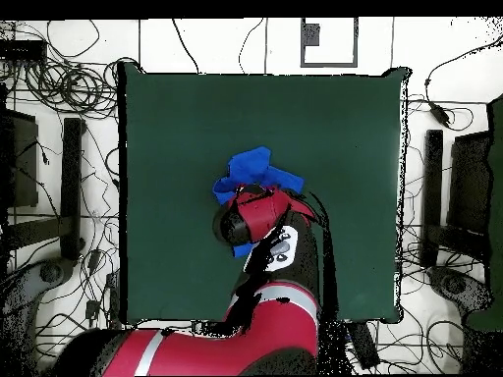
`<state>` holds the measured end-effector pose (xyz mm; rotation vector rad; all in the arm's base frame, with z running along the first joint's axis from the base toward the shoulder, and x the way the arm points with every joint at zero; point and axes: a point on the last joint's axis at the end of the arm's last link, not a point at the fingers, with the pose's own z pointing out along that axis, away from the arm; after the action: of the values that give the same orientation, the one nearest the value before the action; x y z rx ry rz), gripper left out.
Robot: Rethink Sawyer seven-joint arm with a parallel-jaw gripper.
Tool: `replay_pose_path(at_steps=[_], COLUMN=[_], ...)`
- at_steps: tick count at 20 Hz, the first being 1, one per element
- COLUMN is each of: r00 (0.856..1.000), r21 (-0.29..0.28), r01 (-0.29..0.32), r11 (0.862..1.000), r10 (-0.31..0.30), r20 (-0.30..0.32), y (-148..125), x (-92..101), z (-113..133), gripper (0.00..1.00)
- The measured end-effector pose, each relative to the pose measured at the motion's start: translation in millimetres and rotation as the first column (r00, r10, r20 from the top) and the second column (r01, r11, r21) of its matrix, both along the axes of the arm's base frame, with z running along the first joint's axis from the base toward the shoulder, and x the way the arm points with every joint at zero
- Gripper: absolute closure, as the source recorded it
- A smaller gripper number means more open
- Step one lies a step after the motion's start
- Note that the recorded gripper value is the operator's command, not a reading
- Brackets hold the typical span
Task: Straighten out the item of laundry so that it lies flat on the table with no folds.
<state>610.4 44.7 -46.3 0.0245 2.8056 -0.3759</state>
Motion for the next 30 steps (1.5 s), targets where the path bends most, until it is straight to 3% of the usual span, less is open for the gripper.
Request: replay_pose_path(at_steps=[3,4,24,30], r00=[1.000,1.000,1.000,0.999], r21=[-0.001,-0.001,0.004,0.020], r01=[0.000,0.000,0.002,0.046], r11=[1.000,1.000,1.000,0.999], r10=[0.000,0.000,-0.002,-0.047], r20=[0.000,0.000,0.012,0.019], y=[-0.4,-0.5,-5.9,-22.7], x=[-0.1,-0.2,-0.1,-4.0], z=[0.0,0.0,-1.4,17.6], gripper=[0.00,1.00,1.00,1.00])
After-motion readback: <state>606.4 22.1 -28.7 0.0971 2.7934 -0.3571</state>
